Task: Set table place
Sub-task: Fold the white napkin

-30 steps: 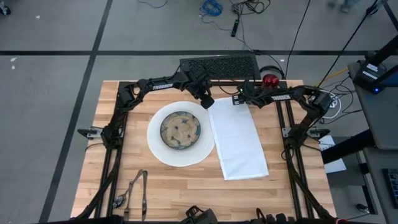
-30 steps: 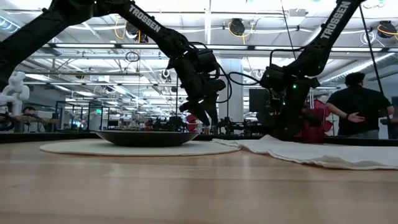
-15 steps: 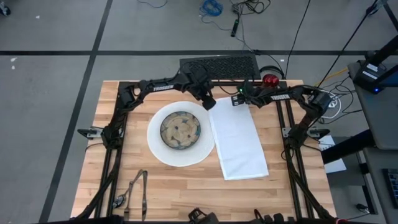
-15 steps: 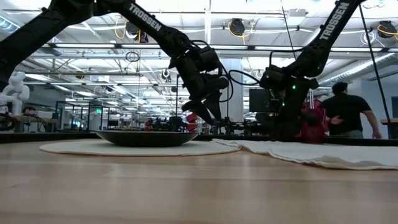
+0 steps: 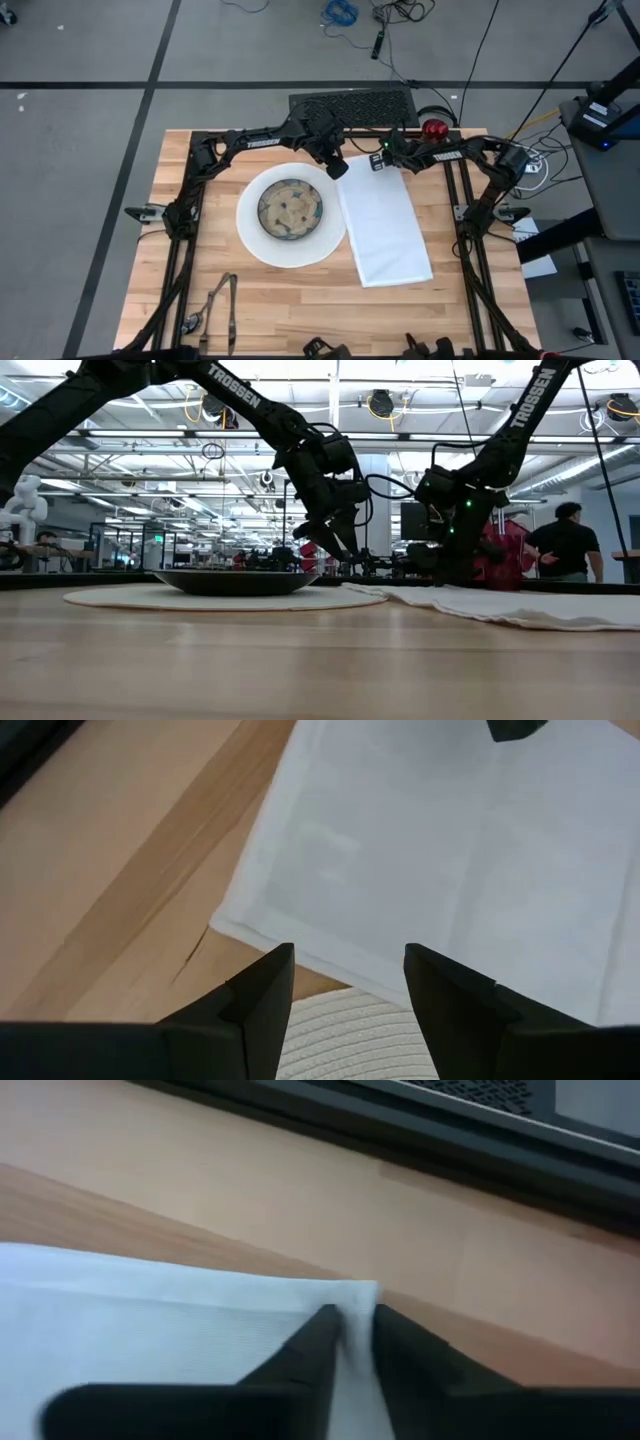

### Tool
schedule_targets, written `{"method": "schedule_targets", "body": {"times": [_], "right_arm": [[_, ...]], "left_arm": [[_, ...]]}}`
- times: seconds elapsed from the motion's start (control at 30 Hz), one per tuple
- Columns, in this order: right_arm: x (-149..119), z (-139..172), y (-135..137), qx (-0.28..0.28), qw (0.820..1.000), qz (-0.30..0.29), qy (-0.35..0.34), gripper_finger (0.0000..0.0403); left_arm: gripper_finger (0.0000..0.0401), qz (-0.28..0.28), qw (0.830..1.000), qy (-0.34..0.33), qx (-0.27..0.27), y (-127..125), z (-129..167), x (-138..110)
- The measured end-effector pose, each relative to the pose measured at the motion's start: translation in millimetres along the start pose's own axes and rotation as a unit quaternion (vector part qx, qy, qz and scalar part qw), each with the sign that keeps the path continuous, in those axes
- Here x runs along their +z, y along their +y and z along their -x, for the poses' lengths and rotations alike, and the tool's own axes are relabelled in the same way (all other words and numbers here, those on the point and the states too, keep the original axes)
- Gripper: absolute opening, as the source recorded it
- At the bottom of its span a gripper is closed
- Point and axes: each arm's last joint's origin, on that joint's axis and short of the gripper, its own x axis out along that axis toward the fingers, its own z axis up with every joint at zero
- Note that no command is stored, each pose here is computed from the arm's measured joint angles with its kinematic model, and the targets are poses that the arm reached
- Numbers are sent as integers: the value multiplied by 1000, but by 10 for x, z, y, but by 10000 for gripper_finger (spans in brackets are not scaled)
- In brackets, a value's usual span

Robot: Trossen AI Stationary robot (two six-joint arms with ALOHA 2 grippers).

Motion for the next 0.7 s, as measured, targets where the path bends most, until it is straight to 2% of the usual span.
{"method": "schedule_targets", "body": {"times": [0.1, 0.23, 0.37, 0.57, 0.7], "right_arm": [[14, -6, 5, 4, 1000, 9, -8, 8], [11, 45, 51, 11, 999, 43, -14, 6], [20, 194, 201, 29, 992, 112, -47, 2], [-30, 387, 440, -10, 966, 234, -109, 1], [-129, 498, 632, 2, 943, 307, -131, 0]], "left_arm": [[177, 0, 1000, 0, 0, 3, 1, 1], [177, -13, 1000, 0, 0, 5, 1, 0], [177, -39, 999, 11, 1, 8, 1, -21], [178, -63, 998, 28, 2, 14, 2, -54], [179, -83, 996, 26, 2, 13, 2, -51]]}}
